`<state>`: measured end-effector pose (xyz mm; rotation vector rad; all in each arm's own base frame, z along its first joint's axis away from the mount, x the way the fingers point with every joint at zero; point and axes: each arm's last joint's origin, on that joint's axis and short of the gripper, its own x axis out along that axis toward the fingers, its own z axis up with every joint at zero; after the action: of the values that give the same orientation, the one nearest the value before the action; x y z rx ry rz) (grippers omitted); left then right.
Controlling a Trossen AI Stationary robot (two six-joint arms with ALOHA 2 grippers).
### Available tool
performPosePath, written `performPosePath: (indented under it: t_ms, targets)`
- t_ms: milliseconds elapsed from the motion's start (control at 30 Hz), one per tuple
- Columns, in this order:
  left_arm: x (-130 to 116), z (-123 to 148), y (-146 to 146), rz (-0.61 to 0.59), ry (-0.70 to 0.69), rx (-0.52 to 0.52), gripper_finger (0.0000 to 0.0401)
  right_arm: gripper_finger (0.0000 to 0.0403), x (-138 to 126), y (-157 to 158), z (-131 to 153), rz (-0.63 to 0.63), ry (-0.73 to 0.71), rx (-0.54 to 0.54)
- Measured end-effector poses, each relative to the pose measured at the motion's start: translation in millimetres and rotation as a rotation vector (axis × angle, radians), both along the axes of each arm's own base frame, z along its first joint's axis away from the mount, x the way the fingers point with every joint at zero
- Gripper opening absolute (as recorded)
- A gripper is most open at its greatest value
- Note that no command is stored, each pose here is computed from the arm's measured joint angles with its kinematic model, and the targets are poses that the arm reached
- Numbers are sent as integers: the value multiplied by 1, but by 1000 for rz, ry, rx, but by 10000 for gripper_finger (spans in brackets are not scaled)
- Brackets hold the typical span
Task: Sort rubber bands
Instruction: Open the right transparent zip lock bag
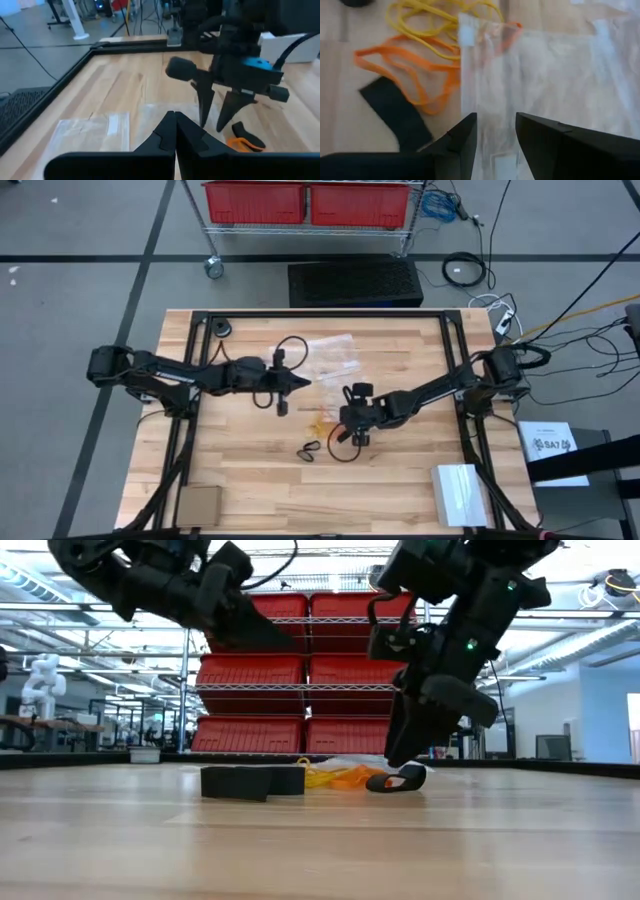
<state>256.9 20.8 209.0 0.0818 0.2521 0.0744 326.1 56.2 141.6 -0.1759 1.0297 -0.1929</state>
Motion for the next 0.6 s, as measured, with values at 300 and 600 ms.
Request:
performPosePath:
  t_ms: [300, 600]
  targets:
    - [-10, -8, 13, 61, -2, -5, 2, 130, 9, 7, 6, 3, -15, 18]
    - [-12, -8, 25, 78, -4, -5, 6, 130, 15, 11, 1, -71, 7, 35]
